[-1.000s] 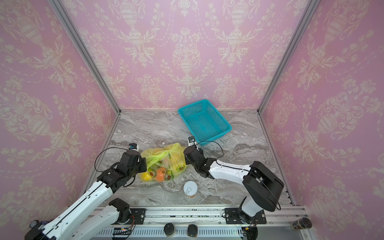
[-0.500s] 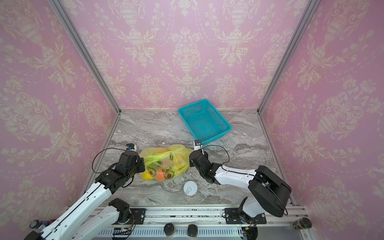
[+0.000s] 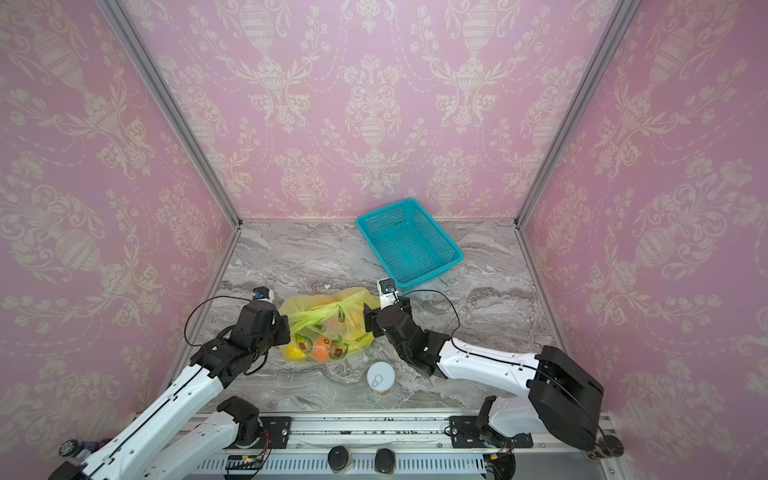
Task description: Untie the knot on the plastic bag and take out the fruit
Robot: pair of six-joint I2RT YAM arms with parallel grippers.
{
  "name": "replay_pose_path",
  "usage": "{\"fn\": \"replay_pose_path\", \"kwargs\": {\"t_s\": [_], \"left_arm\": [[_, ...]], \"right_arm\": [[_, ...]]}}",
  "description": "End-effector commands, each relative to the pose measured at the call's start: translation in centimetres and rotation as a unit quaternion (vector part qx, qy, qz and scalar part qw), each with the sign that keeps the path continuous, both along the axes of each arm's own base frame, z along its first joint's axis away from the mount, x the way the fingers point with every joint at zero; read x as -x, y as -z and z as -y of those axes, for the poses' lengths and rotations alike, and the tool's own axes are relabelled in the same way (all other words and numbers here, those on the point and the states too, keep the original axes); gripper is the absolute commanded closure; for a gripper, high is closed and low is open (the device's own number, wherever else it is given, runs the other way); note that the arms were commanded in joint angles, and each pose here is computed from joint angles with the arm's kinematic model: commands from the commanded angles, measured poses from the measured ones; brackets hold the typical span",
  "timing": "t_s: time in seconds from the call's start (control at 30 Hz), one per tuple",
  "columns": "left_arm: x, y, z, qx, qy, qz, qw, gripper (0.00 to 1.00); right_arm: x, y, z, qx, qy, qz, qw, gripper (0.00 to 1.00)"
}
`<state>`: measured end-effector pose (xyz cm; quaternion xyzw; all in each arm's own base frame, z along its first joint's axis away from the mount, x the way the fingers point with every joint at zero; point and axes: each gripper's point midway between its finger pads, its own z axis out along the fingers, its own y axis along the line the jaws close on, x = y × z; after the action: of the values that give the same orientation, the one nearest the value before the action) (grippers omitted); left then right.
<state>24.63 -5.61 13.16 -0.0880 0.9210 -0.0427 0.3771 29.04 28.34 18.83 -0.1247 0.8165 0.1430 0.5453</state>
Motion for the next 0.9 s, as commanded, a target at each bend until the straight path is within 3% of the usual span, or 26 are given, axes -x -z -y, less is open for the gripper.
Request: {"fn": "replay_pose_path", "kwargs": {"t_s": [0.0,0.2,0.3,0.4,0.47,0.57,0.87], "left_arm": [[-0.1,-0.4,0.1,0.008,0.000,0.003,1.000,1.00],[0.0,-0.4,0.1,0.009,0.001,0.003,1.000,1.00],[0.0,-0.5,0.0,0.010,0.001,0.005,1.000,1.00],[0.1,-0.5,0.0,0.009,0.000,0.006,1.000,1.00],[0.1,-0.6,0.0,0.010,0.000,0.007,1.000,1.00],[0.1,-0.6,-0.1,0.010,-0.001,0.008,1.000,1.00],[0.4,-0.9,-1.3,-0.005,-0.029,0.014,0.999,1.00]], "right_arm": [[0.2,-0.9,-2.4,0.050,-0.026,0.004,0.998,0.12],[-0.6,1.3,-6.2,0.092,-0.043,-0.020,0.995,0.11],[-1.1,2.9,-7.0,0.113,-0.041,-0.035,0.992,0.18],[-1.2,4.0,-7.4,0.119,-0.043,-0.043,0.991,0.48],[-1.3,4.3,-7.3,0.117,-0.041,-0.042,0.991,0.74],[-1.2,3.9,-6.8,0.109,-0.035,-0.034,0.993,0.98],[-1.6,3.0,-2.5,0.074,0.025,-0.010,0.997,1.00]]}}
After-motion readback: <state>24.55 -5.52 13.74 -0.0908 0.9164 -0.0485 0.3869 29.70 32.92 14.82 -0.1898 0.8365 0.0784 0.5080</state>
